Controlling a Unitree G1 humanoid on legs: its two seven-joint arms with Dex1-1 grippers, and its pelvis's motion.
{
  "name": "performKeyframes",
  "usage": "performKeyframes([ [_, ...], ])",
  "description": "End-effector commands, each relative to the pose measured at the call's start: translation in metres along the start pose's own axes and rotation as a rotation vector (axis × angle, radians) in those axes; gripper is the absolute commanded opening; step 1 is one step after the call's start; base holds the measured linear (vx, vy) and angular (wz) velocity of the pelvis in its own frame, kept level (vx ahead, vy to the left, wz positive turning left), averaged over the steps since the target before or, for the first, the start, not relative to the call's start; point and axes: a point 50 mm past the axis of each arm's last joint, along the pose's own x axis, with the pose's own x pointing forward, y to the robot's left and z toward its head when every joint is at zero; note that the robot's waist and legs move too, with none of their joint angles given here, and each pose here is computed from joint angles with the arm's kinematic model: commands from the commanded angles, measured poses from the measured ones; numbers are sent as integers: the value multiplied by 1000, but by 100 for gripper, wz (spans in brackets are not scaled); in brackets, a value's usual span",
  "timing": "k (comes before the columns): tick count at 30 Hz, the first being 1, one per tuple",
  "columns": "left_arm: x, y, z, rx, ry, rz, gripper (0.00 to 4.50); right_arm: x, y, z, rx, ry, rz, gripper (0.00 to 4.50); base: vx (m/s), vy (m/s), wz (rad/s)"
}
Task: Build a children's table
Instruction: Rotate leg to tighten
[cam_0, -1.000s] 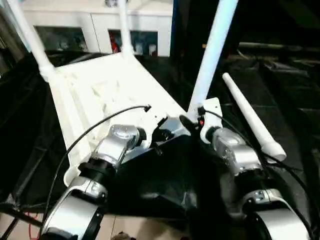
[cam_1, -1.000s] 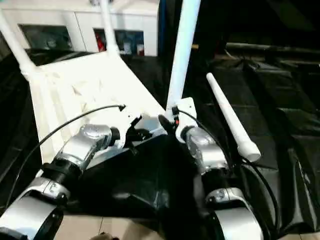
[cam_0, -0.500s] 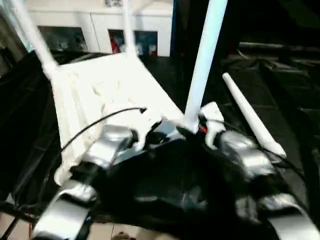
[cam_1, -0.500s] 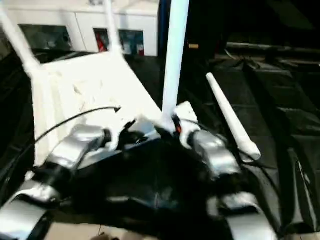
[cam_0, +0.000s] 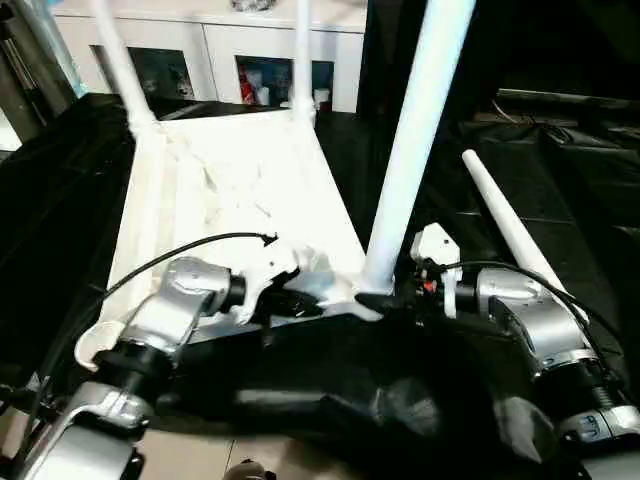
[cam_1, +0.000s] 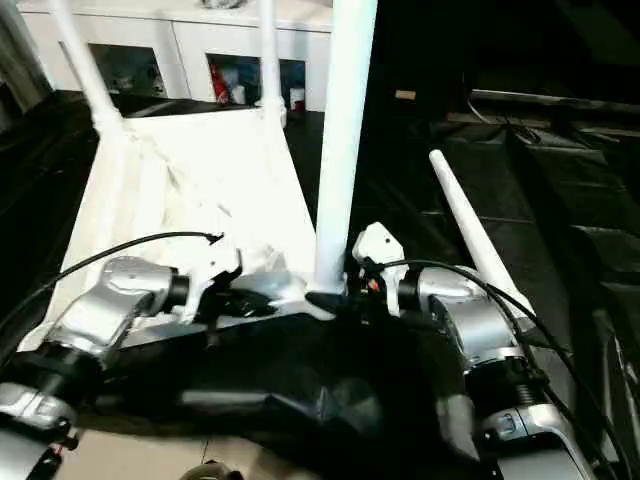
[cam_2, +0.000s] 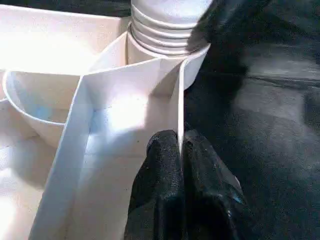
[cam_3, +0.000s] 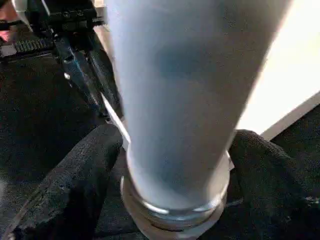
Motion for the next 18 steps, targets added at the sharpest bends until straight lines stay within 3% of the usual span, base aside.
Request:
performKeyframes([
  [1,4,-7,18,53,-85,-81,0,2,4,3,-18,11,39,356,0,0,0],
  [9,2,-7,16,59,-73,-83,0,5,8,4,-18,11,67,287,0,0,0],
  [15,4,-5,17,58,-69,-48,0,8,9,2,5,3,58,272,0,0,0],
  [18,12,3,26,12,-122,49,0,19,4,-3,44,-29,-90,272,0,0,0],
])
